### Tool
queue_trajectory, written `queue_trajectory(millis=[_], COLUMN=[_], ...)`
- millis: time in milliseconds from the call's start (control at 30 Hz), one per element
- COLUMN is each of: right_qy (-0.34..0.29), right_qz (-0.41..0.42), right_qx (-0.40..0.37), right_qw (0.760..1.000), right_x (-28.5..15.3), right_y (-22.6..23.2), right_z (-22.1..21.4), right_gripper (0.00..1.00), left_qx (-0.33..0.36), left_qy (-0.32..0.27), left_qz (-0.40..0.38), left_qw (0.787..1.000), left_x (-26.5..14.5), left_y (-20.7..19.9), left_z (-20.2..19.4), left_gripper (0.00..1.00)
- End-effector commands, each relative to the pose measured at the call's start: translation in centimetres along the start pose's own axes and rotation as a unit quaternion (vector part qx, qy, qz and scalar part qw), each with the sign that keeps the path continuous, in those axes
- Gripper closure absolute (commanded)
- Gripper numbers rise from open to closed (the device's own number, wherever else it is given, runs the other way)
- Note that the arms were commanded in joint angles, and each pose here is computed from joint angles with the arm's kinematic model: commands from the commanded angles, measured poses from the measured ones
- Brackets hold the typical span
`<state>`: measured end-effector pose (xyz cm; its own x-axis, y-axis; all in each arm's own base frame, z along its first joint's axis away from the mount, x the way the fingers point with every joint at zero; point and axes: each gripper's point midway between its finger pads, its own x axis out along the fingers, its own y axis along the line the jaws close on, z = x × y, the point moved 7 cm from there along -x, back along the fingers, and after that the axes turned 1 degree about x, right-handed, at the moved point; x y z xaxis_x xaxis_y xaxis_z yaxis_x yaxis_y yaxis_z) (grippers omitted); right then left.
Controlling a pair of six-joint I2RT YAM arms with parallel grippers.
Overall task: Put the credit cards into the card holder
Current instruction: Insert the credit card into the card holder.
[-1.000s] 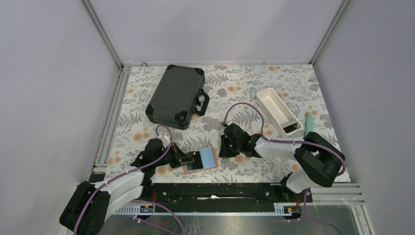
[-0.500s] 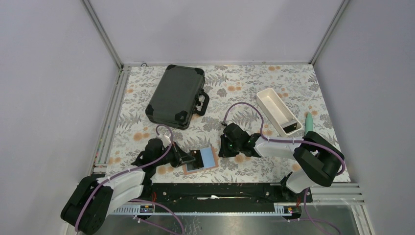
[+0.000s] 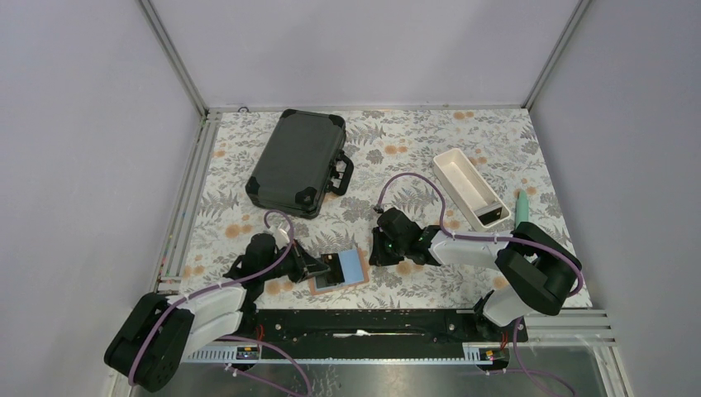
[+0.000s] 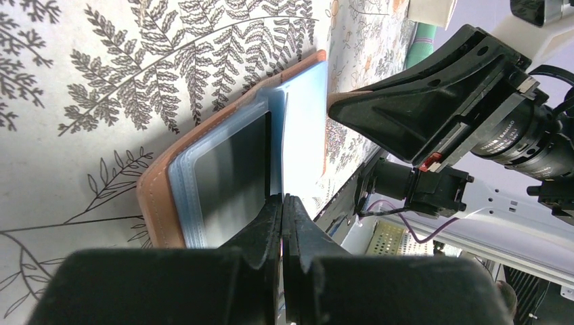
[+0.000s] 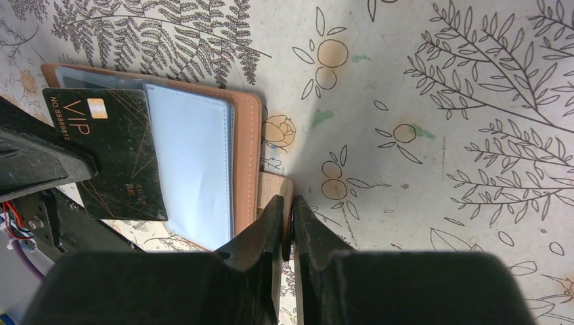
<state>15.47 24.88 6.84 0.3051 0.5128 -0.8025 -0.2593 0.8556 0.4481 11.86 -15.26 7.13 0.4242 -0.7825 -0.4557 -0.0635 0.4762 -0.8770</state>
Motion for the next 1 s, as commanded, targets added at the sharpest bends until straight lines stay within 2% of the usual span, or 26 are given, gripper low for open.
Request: queue_trajectory(millis=[0,967], right_qy=[-0.014,-0.018], right_qz=[-0.009,-0.009], right_qx=[0.003,0.008], right_qw=[1.000,1.000], right_x=[0.02,-0.23], right_y=[0.48,0.51], right_z=[0.67,0.70], right_gripper=[0.93,0.95], left_qx=[0.012,0.020], left_qy=[0.010,0.021], left_qz=[-0.003,0.005], left_qw=[1.000,1.000], left_x=[-0.23,0.25], left_y=[1.29,1.87], left_z=[-0.91,-1.21], left_gripper=[1.00,1.00])
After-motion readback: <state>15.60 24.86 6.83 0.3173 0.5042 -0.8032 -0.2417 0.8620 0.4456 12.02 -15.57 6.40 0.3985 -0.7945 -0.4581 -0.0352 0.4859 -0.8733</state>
